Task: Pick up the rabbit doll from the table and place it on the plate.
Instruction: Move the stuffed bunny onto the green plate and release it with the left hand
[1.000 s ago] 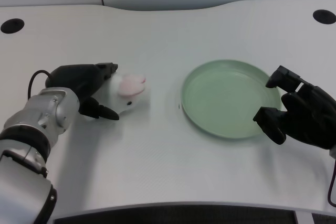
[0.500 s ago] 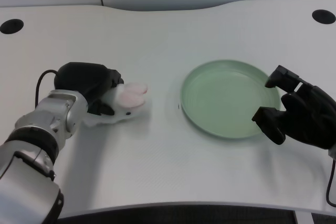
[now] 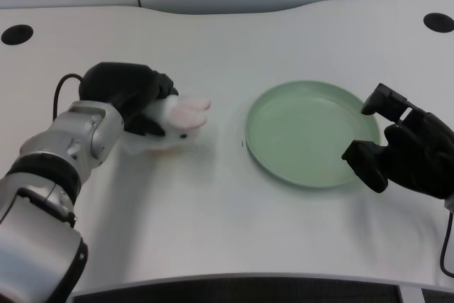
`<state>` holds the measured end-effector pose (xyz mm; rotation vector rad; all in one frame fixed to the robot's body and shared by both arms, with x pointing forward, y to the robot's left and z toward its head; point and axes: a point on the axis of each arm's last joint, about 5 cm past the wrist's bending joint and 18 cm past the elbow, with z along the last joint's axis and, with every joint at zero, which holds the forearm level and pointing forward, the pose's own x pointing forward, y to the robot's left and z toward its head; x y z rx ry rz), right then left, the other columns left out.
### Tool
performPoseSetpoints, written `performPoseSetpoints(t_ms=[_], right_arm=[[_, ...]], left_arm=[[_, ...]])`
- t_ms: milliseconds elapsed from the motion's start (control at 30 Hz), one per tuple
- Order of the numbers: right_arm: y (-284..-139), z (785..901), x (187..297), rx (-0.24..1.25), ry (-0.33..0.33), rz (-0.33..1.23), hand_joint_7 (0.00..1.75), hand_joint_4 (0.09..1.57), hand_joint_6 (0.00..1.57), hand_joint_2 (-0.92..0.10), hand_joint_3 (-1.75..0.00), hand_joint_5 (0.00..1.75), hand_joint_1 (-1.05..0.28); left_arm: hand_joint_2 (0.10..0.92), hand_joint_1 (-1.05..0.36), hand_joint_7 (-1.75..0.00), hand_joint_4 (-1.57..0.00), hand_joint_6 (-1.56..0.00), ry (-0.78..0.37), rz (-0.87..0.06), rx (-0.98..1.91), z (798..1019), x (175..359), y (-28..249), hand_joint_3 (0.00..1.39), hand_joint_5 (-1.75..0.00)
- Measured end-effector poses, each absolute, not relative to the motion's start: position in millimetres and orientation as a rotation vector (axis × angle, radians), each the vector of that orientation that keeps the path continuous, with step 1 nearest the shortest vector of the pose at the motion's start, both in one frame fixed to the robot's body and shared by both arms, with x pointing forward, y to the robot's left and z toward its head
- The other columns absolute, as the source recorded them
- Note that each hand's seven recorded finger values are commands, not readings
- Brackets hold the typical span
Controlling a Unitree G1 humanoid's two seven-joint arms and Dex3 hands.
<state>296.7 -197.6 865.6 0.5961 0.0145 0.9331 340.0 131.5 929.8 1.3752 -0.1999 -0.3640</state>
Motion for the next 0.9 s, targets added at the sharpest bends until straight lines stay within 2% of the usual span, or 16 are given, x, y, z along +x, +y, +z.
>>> performPoseSetpoints(t_ms=[67, 133, 200, 267, 333, 400, 533, 667, 700, 733, 800, 833, 900], right_arm=[[-197.6, 865.6, 296.7, 0.598, 0.012, 0.932, 1.75, 1.01, 0.77, -0.91, -0.01, 1.75, -0.6], [-197.7, 865.6, 296.6, 0.599, 0.012, 0.932, 1.75, 1.01, 0.77, -0.91, -0.01, 1.75, -0.6], [-197.7, 865.5, 296.6, 0.599, 0.012, 0.931, 1.75, 1.01, 0.76, -0.91, -0.01, 1.75, -0.61], [-197.8, 865.3, 296.4, 0.6, 0.012, 0.931, 1.75, 1.01, 0.76, -0.91, -0.01, 1.75, -0.61], [-197.8, 865.2, 296.4, 0.601, 0.011, 0.932, 1.75, 1.01, 0.75, -0.91, -0.01, 1.75, -0.6], [-197.7, 865.3, 296.4, 0.602, 0.009, 0.938, 1.75, 1.0, 0.75, -0.91, -0.01, 1.75, -0.6], [-197.4, 865.2, 296.4, 0.603, 0.007, 0.942, 1.75, 1.0, 0.75, -0.91, -0.01, 1.75, -0.61], [-197.1, 865.4, 296.5, 0.6, 0.004, 0.943, 1.75, 1.0, 0.75, -0.91, -0.01, 1.75, -0.61], [-196.6, 865.4, 296.6, 0.6, 0.003, 0.944, 1.75, 1.0, 0.75, -0.91, -0.01, 1.75, -0.61], [-196.2, 865.3, 296.6, 0.6, 0.002, 0.945, 1.75, 1.0, 0.75, -0.91, -0.01, 1.75, -0.61], [-195.9, 865.4, 296.6, 0.599, -0.001, 0.945, 1.75, 1.0, 0.76, -0.91, -0.01, 1.75, -0.61], [-195.6, 865.4, 296.7, 0.599, -0.003, 0.946, 1.75, 1.0, 0.76, -0.9, 0.0, 1.75, -0.62], [-194.5, 865.3, 296.8, 0.601, -0.004, 0.949, 1.75, 1.01, 0.77, -0.9, 0.0, 1.75, -0.62]], left_arm=[[0.886, -0.23, -0.01, -0.77, -1.14, -0.239, -0.351, 1.362, 938.8, 343.9, 128.6, 0.0, -0.87], [0.881, -0.22, -0.01, -0.75, -1.14, -0.274, -0.345, 1.352, 944.4, 346.0, 125.8, 0.0, -0.92], [0.889, -0.23, -0.01, -0.79, -1.13, -0.289, -0.35, 1.34, 945.9, 346.4, 123.1, 0.0, -0.78], [0.889, -0.2, -0.01, -0.82, -1.15, -0.309, -0.362, 1.319, 947.6, 346.5, 118.7, 0.0, -0.76], [0.889, -0.18, -0.03, -0.79, -1.17, -0.345, -0.37, 1.294, 953.8, 348.2, 112.3, 0.0, -0.9], [0.89, -0.16, -0.05, -0.71, -1.18, -0.389, -0.372, 1.274, 963.5, 351.0, 103.1, 0.0, -1.12], [0.878, -0.15, -0.07, -0.68, -1.19, -0.465, -0.39, 1.249, 977.9, 353.3, 84.1, 0.0, -1.22], [0.875, -0.13, -0.13, -0.65, -1.18, -0.512, -0.448, 1.208, 976.9, 348.8, 65.1, 0.0, -1.37], [0.877, -0.13, -0.26, -0.64, -1.12, -0.524, -0.464, 1.198, 976.3, 347.4, 60.8, 0.0, -1.39], [0.888, -0.14, -0.4, -0.66, -1.03, -0.533, -0.476, 1.189, 975.9, 346.2, 57.0, 0.0, -1.32], [0.892, -0.14, -0.48, -0.67, -0.98, -0.551, -0.501, 1.17, 975.2, 343.6, 48.9, 0.0, -1.28], [0.907, -0.16, -0.68, -0.65, -0.9, -0.561, -0.515, 1.161, 974.8, 342.1, 44.8, 0.01, -1.35], [0.916, -0.19, -0.83, -0.63, -0.82, -0.586, -0.547, 1.145, 974.5, 338.8, 35.3, 0.01, -1.37]])
